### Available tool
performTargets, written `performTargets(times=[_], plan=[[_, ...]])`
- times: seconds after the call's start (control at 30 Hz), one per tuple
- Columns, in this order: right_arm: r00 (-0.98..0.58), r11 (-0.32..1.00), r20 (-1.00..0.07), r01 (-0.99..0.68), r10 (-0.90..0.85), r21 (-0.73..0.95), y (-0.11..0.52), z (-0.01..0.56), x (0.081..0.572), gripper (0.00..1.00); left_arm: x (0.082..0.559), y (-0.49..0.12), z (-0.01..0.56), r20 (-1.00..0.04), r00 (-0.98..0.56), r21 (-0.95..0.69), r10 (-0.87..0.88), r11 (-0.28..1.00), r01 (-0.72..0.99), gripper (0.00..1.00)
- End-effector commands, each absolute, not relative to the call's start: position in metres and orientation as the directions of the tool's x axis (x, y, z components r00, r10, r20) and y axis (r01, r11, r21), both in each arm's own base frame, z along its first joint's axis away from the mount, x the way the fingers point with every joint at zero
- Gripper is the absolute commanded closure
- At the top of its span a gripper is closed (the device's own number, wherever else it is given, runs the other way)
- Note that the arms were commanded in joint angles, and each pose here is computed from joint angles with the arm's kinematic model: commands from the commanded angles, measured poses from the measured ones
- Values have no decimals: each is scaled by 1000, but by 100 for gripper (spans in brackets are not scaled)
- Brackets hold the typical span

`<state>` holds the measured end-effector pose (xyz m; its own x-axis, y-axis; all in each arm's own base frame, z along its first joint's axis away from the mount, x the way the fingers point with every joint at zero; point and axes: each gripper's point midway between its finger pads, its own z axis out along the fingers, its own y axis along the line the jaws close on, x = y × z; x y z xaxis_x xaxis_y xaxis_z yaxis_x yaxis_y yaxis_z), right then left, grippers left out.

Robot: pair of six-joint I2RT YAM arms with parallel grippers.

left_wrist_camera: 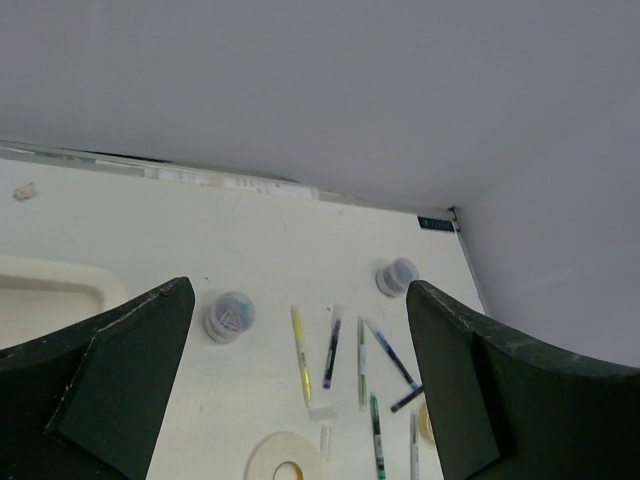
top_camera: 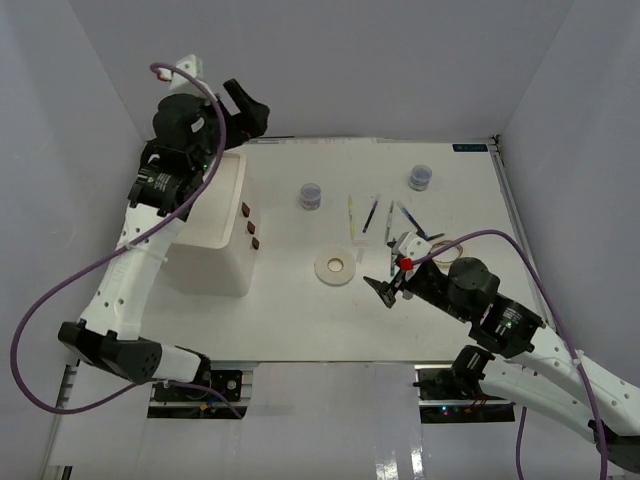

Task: Sort the stationery into containers
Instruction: Place the stationery in the storage box, then pick up the stationery from the center of the board.

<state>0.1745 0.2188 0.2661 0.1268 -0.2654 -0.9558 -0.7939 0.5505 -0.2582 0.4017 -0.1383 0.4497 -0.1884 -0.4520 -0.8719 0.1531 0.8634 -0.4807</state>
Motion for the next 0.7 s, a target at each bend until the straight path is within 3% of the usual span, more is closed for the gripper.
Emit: performTargets(times=[0.0,0.23,0.67], plan=[[152,601,-967,-760,-205,-247,217,282,180,10,404,-195,405,-922,-307,-318,-237,916,245,2],[175,627,-969,-738,-176,-248,211,287,182,10,432,-264,323,-902,-424,-205,-79,943,262,2],[162,619,-965,-742,-208,-258,214,275,184,10,502,-271,199,-828,-557,-123,-57,989,82,2]])
